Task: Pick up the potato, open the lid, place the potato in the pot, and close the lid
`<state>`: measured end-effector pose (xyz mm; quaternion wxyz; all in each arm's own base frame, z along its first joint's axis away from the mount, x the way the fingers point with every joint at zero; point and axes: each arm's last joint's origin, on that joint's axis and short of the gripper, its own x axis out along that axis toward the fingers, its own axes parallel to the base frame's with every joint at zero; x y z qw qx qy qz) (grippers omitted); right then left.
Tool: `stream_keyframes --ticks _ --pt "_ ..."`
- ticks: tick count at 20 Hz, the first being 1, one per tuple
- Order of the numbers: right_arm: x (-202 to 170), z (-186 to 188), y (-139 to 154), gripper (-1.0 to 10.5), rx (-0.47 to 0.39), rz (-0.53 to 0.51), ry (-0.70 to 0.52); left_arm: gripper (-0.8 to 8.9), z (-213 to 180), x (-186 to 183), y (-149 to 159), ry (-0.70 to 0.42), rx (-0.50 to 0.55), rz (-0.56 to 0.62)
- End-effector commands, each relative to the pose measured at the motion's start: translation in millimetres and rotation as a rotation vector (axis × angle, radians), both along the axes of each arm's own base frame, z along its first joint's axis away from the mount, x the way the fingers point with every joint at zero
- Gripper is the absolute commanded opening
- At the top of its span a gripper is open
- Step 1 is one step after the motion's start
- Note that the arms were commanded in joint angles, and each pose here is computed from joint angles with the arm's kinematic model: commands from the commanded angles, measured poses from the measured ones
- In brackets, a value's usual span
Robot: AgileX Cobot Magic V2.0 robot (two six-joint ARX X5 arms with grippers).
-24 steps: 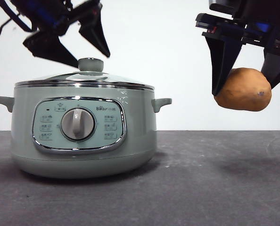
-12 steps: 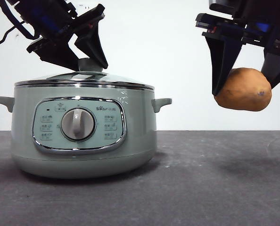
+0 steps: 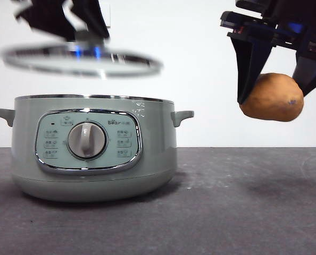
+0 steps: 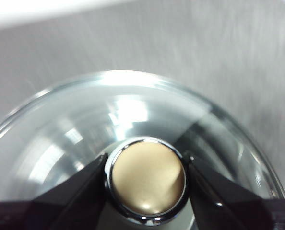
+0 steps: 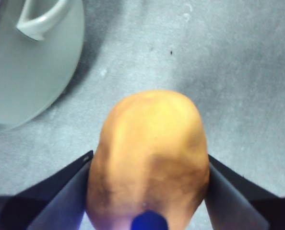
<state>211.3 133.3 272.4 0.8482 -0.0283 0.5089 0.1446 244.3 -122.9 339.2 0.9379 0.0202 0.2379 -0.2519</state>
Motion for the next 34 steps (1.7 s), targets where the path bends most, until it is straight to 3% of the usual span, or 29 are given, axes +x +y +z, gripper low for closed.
stream_keyframes --ticks 1,8,12,17,25,29,34 --pt "2 11 2 0.0 0.011 0.037 -0.048 -0.08 39 -19 10 -0.143 -0.027 -0.002" --pt "11 56 16 0.0 0.166 0.176 -0.214 -0.08 93 -101 55 -0.317 0.004 0.115" --pt "26 73 39 0.0 0.182 0.255 -0.248 -0.08 104 -151 82 -0.405 -0.012 0.196" --pt "58 73 91 0.0 0.130 0.378 -0.219 -0.08 105 -200 108 -0.474 -0.039 0.260" --pt "103 17 178 0.0 0.025 0.550 -0.154 -0.08 102 -218 118 -0.488 -0.052 0.284" --pt "111 -20 201 0.0 -0.053 0.596 -0.158 -0.08 101 -218 118 -0.471 -0.061 0.288" --pt "117 -52 211 0.0 -0.082 0.618 -0.120 -0.08 101 -218 118 -0.469 -0.060 0.287"
